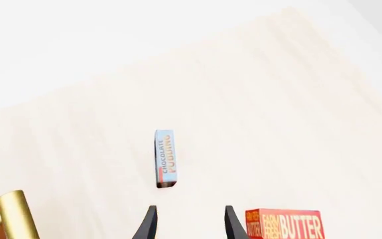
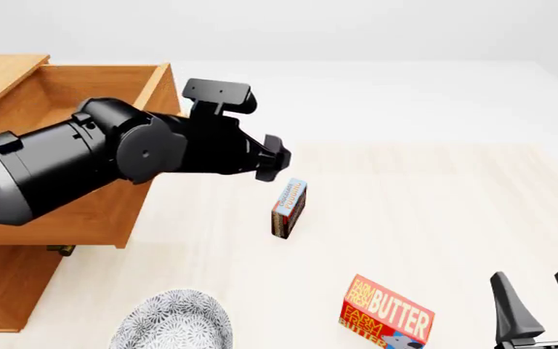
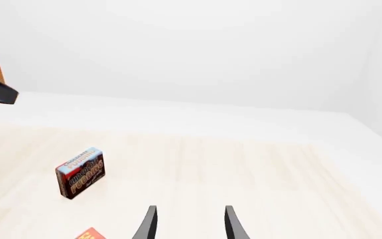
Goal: Put the chocolate pudding in the top drawer of the cabinet and close it.
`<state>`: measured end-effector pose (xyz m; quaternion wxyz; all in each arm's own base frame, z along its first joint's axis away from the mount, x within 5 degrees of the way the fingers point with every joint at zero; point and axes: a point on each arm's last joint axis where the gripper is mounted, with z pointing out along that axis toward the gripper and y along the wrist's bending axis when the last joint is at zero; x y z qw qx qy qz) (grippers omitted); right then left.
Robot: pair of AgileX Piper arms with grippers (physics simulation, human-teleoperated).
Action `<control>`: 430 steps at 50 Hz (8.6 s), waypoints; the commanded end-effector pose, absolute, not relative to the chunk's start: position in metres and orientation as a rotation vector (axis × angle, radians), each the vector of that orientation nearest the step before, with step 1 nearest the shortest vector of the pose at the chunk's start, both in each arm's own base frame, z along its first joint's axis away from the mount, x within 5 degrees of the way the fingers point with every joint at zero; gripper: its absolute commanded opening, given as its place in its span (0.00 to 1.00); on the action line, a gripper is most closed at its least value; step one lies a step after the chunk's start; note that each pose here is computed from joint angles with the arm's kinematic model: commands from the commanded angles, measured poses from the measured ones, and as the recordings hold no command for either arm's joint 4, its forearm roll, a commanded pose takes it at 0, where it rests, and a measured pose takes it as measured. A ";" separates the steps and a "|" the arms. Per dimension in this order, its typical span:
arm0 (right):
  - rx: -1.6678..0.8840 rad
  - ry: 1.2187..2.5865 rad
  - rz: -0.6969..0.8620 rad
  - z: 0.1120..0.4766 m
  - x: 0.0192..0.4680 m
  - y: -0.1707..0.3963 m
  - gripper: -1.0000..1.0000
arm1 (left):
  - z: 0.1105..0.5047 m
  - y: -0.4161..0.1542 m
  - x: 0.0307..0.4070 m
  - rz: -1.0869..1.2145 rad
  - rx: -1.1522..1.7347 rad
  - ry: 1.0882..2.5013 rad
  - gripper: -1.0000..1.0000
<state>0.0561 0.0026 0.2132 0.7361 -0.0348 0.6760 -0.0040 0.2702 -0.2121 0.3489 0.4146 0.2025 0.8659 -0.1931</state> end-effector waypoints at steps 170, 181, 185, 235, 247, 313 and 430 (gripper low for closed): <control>-0.072 1.504 0.000 0.211 0.057 0.003 1.00 | 0.208 -0.239 0.345 -0.413 0.461 2.300 1.00; -0.075 1.505 0.000 0.211 0.057 0.003 1.00 | 0.199 -0.241 0.348 -0.411 0.453 2.312 1.00; -0.074 1.506 0.000 0.212 0.057 0.003 1.00 | 0.197 -0.241 0.349 -0.410 0.452 2.315 1.00; -0.073 1.515 0.006 0.211 0.059 0.003 1.00 | 0.162 -0.256 0.362 -0.410 0.447 2.359 1.00; -0.072 1.516 0.010 0.211 0.059 0.003 1.00 | 0.152 -0.258 0.361 -0.410 0.447 2.373 1.00; -0.077 1.509 0.007 0.211 0.057 0.003 1.00 | 0.203 -0.253 0.336 -0.429 0.506 2.305 0.00; -0.103 1.491 -0.003 0.212 0.056 0.004 1.00 | 0.434 -0.151 0.244 -0.328 0.577 2.097 0.00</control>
